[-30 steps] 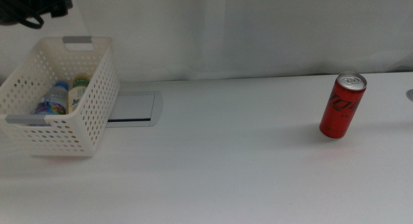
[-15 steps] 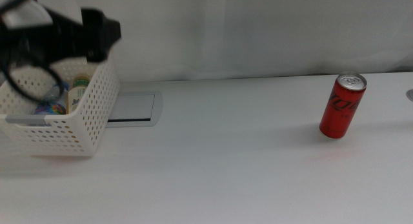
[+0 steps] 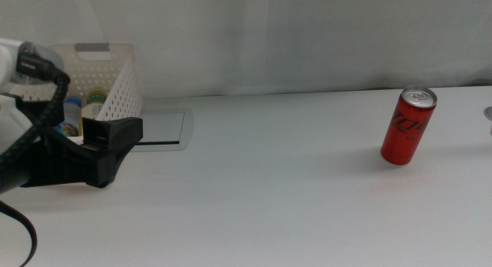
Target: Use arms to grab the bottles and put them into the dustbin to the left of the table.
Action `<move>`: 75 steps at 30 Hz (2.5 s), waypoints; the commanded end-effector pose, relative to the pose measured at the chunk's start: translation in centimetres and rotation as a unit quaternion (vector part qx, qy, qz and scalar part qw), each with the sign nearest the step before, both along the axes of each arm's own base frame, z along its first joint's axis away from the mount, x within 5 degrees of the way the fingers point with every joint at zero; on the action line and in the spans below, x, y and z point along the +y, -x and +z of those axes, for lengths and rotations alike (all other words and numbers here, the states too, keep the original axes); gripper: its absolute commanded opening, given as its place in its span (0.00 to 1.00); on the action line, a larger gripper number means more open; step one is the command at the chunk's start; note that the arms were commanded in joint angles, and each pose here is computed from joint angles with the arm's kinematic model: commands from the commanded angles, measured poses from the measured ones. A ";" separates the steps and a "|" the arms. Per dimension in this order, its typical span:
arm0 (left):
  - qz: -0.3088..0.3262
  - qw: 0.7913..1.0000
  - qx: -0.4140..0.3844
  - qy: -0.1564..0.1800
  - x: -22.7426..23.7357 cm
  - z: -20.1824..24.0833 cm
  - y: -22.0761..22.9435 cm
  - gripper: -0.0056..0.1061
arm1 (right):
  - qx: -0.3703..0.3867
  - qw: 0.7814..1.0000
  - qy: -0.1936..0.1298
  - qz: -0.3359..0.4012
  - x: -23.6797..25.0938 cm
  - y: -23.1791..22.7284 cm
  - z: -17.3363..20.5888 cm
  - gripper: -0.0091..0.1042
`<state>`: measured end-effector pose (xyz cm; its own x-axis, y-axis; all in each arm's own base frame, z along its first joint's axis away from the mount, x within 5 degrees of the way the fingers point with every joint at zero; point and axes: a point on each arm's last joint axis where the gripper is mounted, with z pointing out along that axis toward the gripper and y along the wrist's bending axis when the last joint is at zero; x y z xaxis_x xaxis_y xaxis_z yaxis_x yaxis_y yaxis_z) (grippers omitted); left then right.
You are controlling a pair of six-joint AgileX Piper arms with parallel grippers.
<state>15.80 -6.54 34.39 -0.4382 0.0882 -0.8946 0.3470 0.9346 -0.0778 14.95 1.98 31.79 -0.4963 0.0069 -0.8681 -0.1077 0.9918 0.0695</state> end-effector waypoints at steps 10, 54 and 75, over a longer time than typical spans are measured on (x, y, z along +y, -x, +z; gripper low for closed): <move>-0.001 1.000 -0.001 0.010 0.0 0.0 0.3 0.87 | 0.082 0.995 0.035 0.052 0.9 -4.2 -5.4 0.99; -0.003 1.000 -0.003 0.007 0.0 0.0 0.3 0.87 | -0.091 0.993 0.076 0.014 4.5 -12.5 -17.7 0.99; -0.004 1.000 -0.003 0.006 0.0 0.0 0.3 0.87 | -0.082 0.995 0.059 0.004 6.2 -18.5 -20.2 0.99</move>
